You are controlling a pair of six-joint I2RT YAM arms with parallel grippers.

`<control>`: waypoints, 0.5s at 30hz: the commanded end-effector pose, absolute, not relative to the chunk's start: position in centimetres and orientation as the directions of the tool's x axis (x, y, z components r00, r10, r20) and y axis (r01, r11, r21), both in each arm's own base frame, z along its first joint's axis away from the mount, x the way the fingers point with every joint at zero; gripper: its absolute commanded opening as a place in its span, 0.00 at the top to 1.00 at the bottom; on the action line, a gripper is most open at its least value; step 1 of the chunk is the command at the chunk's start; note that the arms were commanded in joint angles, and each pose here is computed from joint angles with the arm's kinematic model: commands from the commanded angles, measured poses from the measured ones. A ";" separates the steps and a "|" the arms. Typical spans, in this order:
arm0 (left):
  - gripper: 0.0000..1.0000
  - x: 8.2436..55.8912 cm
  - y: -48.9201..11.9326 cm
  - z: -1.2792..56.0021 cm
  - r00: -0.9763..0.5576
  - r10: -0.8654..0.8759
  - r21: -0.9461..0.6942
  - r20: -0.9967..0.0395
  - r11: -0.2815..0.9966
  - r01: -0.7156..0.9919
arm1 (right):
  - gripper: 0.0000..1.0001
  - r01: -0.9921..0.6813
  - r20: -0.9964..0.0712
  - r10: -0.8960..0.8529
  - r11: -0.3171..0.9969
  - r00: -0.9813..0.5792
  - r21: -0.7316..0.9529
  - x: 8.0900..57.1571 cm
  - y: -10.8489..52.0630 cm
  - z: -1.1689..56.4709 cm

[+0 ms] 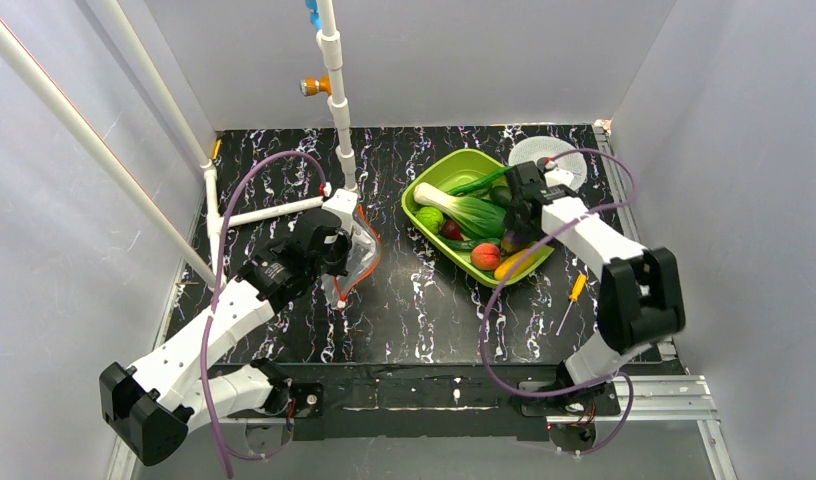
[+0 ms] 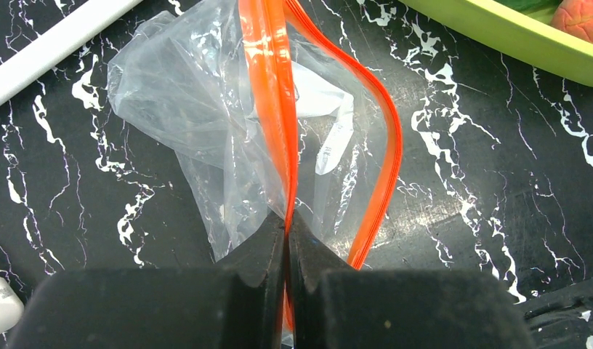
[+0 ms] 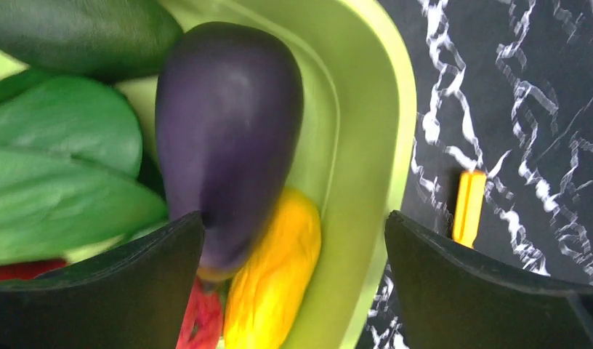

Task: Place the food in the zip-top bag and seal the zipper
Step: Pick up the fake vegetable from the bin.

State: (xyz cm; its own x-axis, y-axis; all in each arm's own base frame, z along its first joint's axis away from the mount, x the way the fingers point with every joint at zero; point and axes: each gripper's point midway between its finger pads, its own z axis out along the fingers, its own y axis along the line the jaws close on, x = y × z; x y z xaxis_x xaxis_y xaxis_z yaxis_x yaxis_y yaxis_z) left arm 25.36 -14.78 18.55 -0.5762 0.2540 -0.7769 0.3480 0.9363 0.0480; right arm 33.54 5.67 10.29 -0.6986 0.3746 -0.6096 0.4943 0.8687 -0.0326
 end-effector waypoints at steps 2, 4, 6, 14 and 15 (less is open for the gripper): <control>1.00 25.5 -14.7 20.4 -0.546 0.220 0.027 -0.809 0.941 0.338 | 0.02 0.440 -0.589 0.326 0.896 -0.740 -0.056 37.8 7.4 8.7; 1.00 25.5 -14.8 20.4 -0.544 0.219 0.026 -0.810 0.940 0.339 | 0.02 0.441 -0.591 0.334 0.896 -0.735 -0.043 38.3 7.6 8.3; 1.00 25.5 -14.7 20.5 -0.543 0.218 0.027 -0.811 0.941 0.339 | 0.03 0.449 -0.590 0.331 0.892 -0.737 -0.060 37.9 7.3 8.0; 1.00 25.4 -14.9 20.7 -0.540 0.215 0.019 -0.814 0.938 0.345 | 0.02 0.448 -0.621 0.329 0.893 -0.712 -0.040 37.5 6.7 8.7; 1.00 25.4 -14.9 20.7 -0.540 0.215 0.019 -0.814 0.938 0.345 | 0.02 0.457 -0.611 0.344 0.889 -0.713 -0.033 37.6 6.6 8.1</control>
State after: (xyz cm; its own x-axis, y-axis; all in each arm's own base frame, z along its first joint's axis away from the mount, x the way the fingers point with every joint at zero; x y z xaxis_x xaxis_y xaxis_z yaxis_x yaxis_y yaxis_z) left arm 25.26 -14.73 19.00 -0.5669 0.2435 -0.7869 0.3462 0.9373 0.0407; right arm 36.92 6.86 7.57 -0.7474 0.3204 -0.5820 0.4442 0.8924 -0.0790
